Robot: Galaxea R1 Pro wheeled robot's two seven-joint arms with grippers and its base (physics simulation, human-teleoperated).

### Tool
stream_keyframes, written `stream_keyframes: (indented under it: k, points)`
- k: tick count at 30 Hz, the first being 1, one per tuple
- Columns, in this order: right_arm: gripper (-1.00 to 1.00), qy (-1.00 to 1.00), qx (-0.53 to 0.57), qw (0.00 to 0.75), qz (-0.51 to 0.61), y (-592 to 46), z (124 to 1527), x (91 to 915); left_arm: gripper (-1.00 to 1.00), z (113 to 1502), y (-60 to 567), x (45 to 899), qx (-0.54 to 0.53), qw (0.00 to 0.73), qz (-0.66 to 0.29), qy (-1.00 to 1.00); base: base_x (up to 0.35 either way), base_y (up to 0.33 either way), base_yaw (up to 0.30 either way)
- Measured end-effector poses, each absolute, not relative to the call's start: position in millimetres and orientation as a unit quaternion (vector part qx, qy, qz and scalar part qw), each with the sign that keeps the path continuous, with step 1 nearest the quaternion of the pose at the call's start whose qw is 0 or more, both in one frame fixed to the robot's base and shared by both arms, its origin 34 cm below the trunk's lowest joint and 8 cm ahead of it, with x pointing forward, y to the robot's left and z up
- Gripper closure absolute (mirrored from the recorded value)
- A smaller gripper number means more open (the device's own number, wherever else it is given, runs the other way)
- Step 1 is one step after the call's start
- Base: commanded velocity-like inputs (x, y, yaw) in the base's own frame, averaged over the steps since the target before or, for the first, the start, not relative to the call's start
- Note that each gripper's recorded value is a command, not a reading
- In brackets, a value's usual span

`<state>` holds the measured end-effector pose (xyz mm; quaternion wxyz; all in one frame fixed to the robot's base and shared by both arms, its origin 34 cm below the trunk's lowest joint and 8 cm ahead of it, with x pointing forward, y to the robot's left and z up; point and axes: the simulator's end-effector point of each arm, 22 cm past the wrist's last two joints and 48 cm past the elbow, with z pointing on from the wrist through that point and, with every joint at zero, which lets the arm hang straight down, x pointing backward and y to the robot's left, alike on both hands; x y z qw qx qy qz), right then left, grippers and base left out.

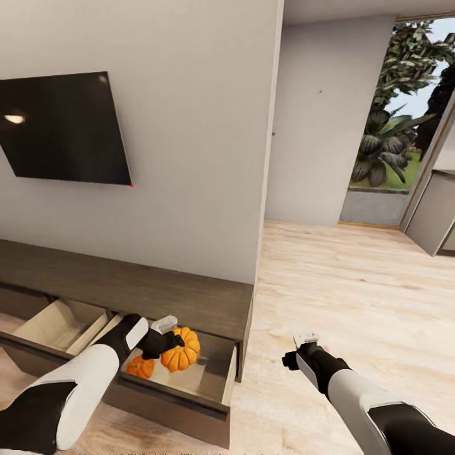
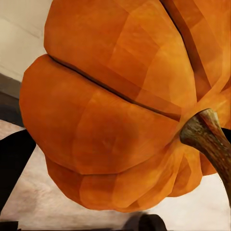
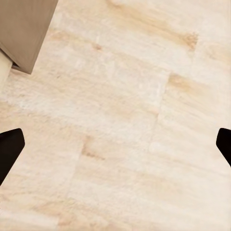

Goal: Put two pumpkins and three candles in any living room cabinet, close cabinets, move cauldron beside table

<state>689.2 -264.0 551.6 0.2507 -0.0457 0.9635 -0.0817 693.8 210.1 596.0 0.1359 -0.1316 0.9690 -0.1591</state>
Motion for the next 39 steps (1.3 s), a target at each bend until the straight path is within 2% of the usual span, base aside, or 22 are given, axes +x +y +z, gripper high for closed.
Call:
stream_keyframes:
  k: [12, 18, 24, 31, 39]
  points:
    - [-1.00, 0.967, -0.034, 0.240, -0.083, -278, 540, 685, 1.00, 645, 175, 736, -0.108, 0.147, -0.189, 0.965, 0.000, 0.000, 0.000]
    - [-1.00, 0.970, -0.006, 0.233, -0.071, -286, 534, 681, 1.00, 648, 175, 744, -0.078, 0.157, -0.168, 0.970, 0.000, 0.000, 0.000]
    - [-1.00, 0.971, 0.003, 0.228, -0.073, -296, 529, 679, 1.00, 634, 173, 735, -0.016, 0.147, -0.118, 0.982, 0.000, 0.000, 0.000]
    - [-1.00, 0.972, 0.003, 0.223, -0.073, -299, 523, 676, 1.00, 615, 178, 722, -0.009, 0.124, -0.101, 0.987, 0.044, 0.000, 0.000]
    - [-1.00, 0.974, 0.003, 0.217, -0.072, -298, 516, 674, 1.00, 593, 177, 703, -0.011, 0.092, -0.096, 0.991, 0.223, 0.000, 0.000]
